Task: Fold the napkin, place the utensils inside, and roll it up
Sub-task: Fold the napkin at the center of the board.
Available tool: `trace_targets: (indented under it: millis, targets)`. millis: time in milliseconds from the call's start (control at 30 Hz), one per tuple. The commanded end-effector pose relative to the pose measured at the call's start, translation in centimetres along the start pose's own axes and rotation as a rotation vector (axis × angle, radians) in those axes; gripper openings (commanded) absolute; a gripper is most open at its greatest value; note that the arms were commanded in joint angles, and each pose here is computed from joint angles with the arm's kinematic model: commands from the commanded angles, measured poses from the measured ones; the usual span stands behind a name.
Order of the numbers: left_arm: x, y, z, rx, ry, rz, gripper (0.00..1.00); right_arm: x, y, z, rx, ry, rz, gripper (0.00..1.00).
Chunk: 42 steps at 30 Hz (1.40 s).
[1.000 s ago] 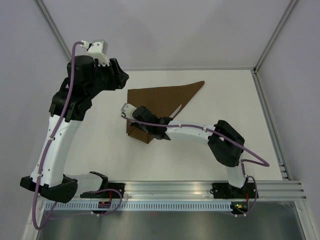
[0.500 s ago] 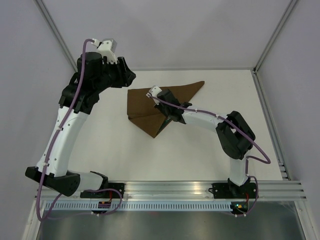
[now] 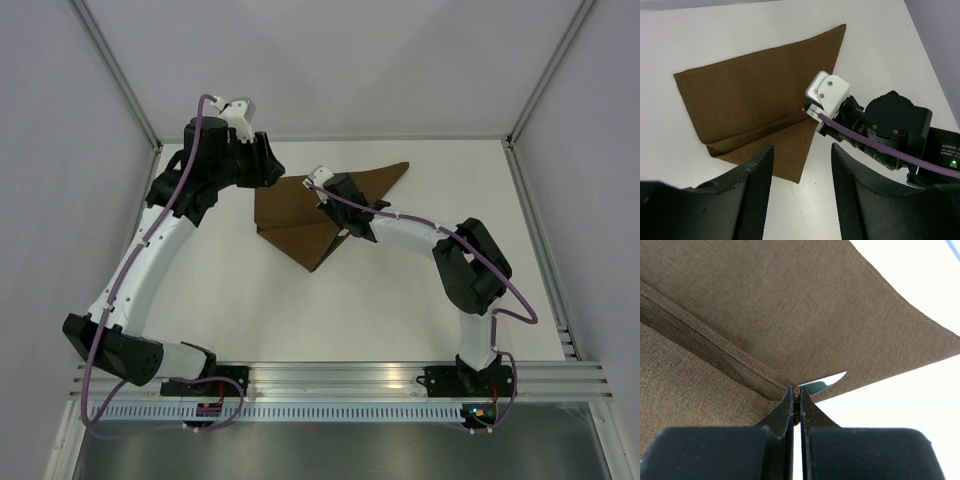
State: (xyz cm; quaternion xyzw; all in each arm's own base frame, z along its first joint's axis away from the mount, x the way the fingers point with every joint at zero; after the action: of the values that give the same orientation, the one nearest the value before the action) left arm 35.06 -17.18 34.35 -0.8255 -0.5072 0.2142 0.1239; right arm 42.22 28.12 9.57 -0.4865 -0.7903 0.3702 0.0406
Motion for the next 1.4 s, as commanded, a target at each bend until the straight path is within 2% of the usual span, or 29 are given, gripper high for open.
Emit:
trace_targets:
  millis: [0,800,1367]
  targets:
    - [-0.7,1.1,-0.4,-0.024,-0.044,0.050,0.54,-1.1,0.8,0.9,0.018,0.010,0.036,0.01]
    - [0.1,8.1,7.4,0.151,-0.132,0.102,0.55,-3.5,2.4,3.8,0.082,0.035,0.079,0.01]
    - [1.2,12.3,14.5,0.291,-0.194,0.112,0.55,-3.4,4.0,4.5,0.113,0.027,0.086,0.00]
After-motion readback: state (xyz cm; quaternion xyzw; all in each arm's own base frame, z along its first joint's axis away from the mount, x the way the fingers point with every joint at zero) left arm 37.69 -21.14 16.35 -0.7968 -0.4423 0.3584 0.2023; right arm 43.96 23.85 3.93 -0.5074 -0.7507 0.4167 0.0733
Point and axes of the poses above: each gripper's point midway between its finger pads, its own y axis out along the fingers, its own x axis along the line the jaws close on, z = x × y, the point moved 1 cm from there along -y, back along the fingers, and after that the axes turned 5 degrees about y, right-handed, at the moved point
